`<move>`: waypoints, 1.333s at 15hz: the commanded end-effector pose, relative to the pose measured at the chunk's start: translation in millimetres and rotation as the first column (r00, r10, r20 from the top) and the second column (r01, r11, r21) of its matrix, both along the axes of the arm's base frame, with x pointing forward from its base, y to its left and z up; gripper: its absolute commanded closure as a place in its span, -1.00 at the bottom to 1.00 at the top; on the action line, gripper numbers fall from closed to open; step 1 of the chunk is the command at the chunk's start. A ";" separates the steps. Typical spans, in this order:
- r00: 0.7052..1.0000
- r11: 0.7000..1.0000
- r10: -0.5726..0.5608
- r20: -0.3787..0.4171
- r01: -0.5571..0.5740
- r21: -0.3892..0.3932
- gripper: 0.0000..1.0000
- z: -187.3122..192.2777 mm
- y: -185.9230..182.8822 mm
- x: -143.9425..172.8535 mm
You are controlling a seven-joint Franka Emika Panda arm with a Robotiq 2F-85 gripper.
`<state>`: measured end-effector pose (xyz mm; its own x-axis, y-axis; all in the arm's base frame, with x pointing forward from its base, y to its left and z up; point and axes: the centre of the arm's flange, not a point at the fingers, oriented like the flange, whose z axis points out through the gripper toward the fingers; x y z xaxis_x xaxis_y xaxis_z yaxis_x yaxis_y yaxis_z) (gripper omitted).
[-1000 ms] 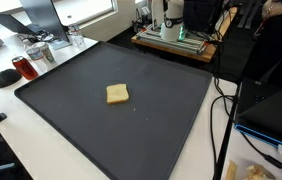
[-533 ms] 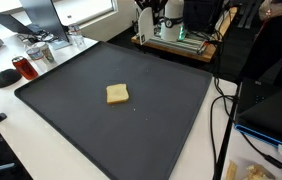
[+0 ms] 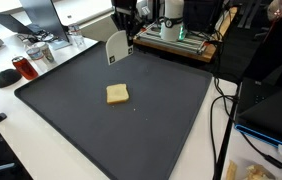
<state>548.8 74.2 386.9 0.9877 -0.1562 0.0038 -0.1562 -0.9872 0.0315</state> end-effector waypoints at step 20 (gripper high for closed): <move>0.994 0.995 -0.101 -0.039 0.101 0.003 0.93 -68.7 -4.0 67.0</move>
<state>615.8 70.2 318.2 0.9663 -0.2551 -0.0349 -0.2540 -0.9666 0.0341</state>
